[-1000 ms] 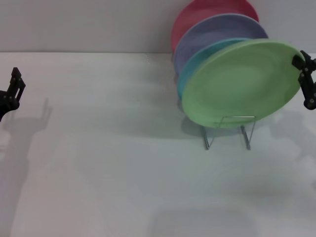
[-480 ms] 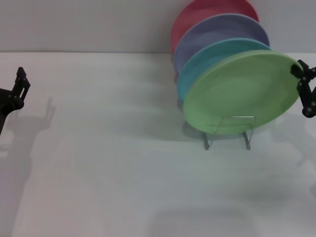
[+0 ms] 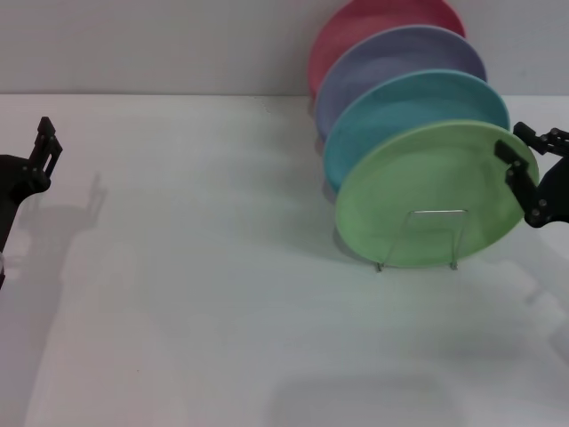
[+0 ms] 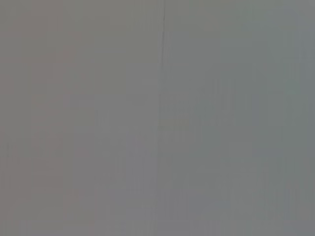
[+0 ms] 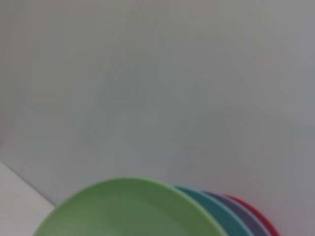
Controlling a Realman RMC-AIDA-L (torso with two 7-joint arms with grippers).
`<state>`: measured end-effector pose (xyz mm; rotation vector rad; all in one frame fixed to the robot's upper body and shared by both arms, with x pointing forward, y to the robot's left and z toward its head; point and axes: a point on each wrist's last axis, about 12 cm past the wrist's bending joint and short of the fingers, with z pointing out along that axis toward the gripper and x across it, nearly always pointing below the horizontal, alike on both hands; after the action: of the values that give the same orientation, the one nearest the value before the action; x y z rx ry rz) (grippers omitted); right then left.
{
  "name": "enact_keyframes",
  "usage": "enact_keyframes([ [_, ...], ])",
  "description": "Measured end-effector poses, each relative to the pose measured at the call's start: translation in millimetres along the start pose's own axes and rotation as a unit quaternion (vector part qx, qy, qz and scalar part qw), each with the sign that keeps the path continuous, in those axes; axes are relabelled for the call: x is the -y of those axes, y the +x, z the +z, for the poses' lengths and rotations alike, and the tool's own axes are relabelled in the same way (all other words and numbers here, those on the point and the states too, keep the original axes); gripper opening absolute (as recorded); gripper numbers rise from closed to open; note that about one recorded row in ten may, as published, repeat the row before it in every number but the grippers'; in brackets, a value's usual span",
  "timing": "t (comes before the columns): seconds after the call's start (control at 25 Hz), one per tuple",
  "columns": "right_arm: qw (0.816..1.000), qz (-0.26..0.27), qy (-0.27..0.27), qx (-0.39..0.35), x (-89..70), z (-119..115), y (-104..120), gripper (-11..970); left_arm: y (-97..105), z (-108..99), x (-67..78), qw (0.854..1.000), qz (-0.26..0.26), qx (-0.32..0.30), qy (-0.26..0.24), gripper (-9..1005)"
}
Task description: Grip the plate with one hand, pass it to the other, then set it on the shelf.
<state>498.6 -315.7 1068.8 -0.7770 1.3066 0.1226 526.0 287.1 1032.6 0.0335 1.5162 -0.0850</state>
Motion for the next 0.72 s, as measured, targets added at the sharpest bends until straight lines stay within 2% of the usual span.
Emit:
enact_keyframes([
  [0.28,1.000,0.002,-0.014,0.005,-2.9,5,0,204,1,2,0.1,1.000,0.001,-0.007,0.000,735],
  [0.56,0.997,0.017,0.014,0.072,0.1,-9,-14,482,3,2,-2.5,1.000,0.003,-0.012,-0.004,735],
  [0.72,0.989,0.044,0.075,0.119,6.6,-28,-19,657,3,1,-3.6,1.000,0.004,-0.013,-0.006,735],
])
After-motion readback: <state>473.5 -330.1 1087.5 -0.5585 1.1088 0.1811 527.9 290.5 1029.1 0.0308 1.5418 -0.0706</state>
